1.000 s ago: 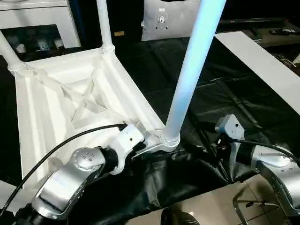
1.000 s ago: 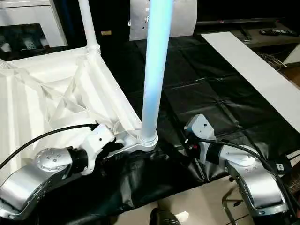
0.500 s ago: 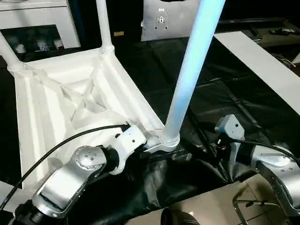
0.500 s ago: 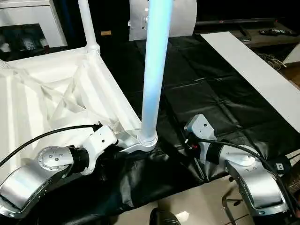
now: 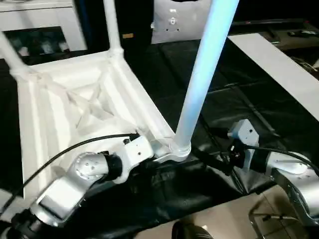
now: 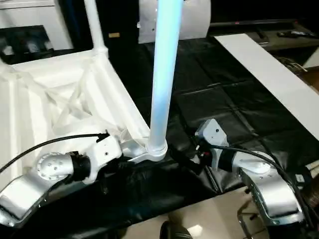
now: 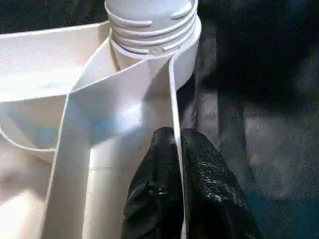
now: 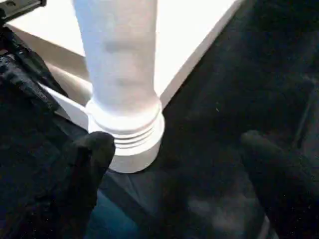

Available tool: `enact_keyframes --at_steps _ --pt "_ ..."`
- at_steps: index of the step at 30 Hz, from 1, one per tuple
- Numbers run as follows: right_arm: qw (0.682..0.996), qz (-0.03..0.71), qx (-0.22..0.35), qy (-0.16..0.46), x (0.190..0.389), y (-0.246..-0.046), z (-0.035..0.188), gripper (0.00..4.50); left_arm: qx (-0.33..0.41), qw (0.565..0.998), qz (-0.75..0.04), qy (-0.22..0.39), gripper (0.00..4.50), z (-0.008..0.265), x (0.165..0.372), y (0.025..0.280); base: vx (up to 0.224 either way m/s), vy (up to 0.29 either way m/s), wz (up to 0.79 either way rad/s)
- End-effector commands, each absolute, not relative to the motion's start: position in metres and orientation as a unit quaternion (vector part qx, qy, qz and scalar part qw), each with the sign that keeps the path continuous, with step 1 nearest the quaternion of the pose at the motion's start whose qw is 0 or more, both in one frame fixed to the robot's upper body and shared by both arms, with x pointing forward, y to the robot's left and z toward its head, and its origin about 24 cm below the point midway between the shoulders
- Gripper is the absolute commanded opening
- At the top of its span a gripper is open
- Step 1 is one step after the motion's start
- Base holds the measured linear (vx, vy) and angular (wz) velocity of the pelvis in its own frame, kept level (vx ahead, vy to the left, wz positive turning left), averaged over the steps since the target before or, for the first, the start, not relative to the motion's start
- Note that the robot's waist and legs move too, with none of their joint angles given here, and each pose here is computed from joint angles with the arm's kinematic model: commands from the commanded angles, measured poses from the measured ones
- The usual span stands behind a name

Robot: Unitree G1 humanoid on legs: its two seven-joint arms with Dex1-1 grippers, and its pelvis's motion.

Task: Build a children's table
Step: Rotate leg to tighten

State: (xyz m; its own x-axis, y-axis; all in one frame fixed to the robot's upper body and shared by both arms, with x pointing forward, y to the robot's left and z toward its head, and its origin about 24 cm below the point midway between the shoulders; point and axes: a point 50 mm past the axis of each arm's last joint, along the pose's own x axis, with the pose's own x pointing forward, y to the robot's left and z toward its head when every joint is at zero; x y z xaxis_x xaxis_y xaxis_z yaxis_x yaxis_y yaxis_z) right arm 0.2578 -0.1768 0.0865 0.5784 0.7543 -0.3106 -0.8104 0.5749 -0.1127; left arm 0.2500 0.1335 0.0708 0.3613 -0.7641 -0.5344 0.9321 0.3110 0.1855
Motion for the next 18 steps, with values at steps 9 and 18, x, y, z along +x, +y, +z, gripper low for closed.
enact_keyframes --at_steps 9,18 --pt "0.860 0.486 -0.119 0.102 0.253 -0.167 0.089 4.50 0.280 0.712 -0.637 0.091 0.03 0.080 0.272 0.129 0.000 0.000 0.00" --pt "0.834 0.527 -0.120 0.110 0.259 -0.160 0.086 4.50 0.197 0.717 -0.655 0.135 0.03 0.075 0.276 0.137 0.000 0.000 0.00"
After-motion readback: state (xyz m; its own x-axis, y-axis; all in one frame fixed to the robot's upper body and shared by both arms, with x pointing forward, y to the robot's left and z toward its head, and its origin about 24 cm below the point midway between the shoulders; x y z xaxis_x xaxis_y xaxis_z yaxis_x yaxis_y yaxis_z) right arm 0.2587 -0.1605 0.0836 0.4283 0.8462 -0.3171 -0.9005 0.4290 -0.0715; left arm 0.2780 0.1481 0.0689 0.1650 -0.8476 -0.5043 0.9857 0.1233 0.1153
